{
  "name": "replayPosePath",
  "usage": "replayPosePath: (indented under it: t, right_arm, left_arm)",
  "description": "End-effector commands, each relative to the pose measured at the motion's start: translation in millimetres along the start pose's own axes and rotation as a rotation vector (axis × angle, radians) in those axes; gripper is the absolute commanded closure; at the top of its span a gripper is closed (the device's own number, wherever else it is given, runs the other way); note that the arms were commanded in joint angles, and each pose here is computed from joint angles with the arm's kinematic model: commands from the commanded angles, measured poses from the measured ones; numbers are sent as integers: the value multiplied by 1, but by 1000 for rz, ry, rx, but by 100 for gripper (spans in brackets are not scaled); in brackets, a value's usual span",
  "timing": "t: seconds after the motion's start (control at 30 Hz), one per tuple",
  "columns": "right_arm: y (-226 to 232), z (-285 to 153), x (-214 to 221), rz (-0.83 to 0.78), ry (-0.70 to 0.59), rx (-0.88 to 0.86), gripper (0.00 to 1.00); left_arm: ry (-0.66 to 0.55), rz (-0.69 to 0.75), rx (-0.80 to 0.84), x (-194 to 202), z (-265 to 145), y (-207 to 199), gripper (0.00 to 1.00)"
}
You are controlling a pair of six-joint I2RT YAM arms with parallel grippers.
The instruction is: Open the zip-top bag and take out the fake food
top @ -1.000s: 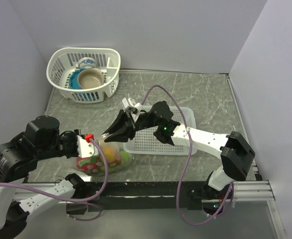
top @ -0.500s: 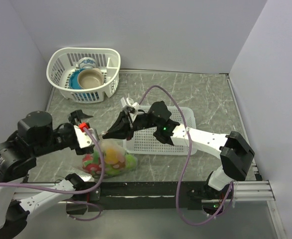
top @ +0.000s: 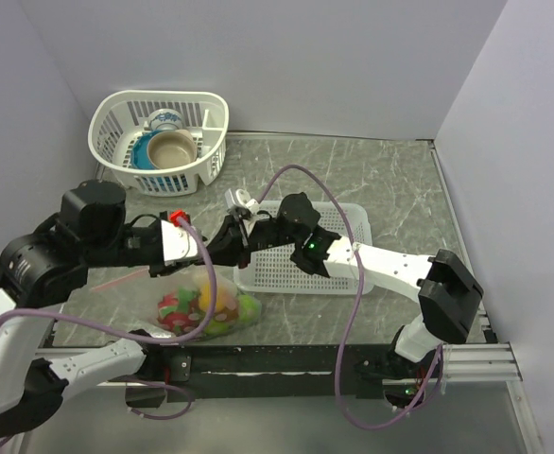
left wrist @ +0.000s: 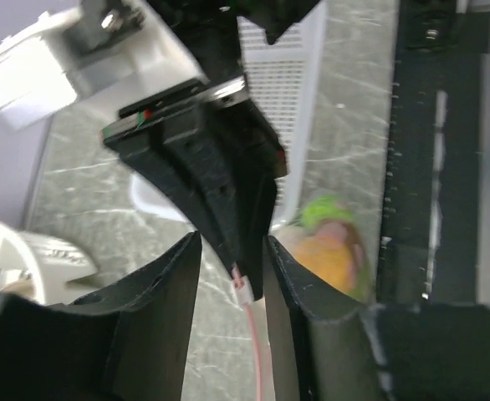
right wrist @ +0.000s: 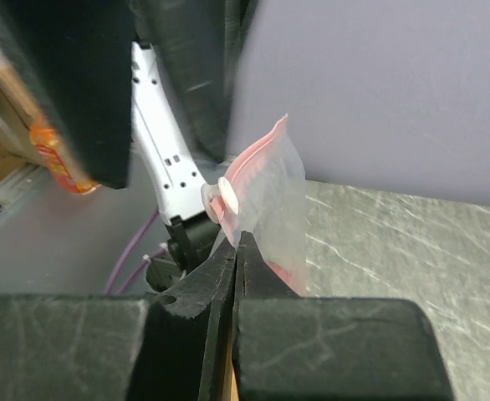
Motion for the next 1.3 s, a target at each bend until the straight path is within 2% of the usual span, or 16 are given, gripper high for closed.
replayPosePath:
  t: [0.0,0.13,0.23,0.33,0.4,0.43,0.53,0.6,0.63,0.67,0.9,1.0,1.03,1.1,1.13,1.27]
  right_arm:
    - [-1,-1,-46,-150,-58,36,100]
    - [-2,-8,-52,-161,-52,52,100]
    - [-2,-12,-56,-179,-44,63,100]
    - [-1,-14,-58,-189,-43,68,100]
    - [-2,-13,-58,-186,-44,64,100]
    - [-2,-13,-60,-187,-48,61,100]
    - [0,-11,-62,-175,-54,47,100]
    - [2,-9,-63,-169,-58,41,100]
    - [4,-9,-62,-167,-57,38,100]
    - [5,-8,-63,-171,-58,35,100]
    - [8,-10,-63,-177,-53,36,100]
    - [9,-10,-64,-177,-53,33,100]
    - [9,-10,-64,-178,-53,36,100]
    - [8,-11,-64,-181,-51,41,100]
    - [8,-12,-65,-187,-52,42,100]
    - [10,-12,-67,-188,-53,36,100]
  left_arm:
    - [32,-61,134,3,-3,-21,59]
    - [-16,-35,63,0,-15,-22,48]
    - [-4,-39,-8,5,-20,-17,42]
    - [-3,-42,-46,9,-22,-16,41]
    - [-6,-54,-46,12,-18,-17,35]
    - [-19,-66,-62,11,-17,-14,29]
    - [-2,-64,-88,17,-9,-8,26]
    - [6,-72,-117,21,-3,-2,19]
    - [4,-88,-132,21,-1,0,3]
    - [-2,-83,-139,20,1,3,3]
    - [-7,-59,-134,16,1,6,3]
    - [9,-51,-112,19,2,3,13]
    - [16,-39,-92,20,4,3,22]
    - [37,-33,-70,22,5,1,31]
    - [61,-37,-50,26,7,-1,38]
    - [87,-41,-2,28,11,-3,54]
Point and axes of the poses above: each gripper's point midway between its finger pads, its own z axis out along the fingers, its own y axis along the line the jaws close on, x = y × z, the point moved 4 cm from there along -z, back along the fingers, and after that the axes turned 3 degrees about -z, right-handed, at the moved point
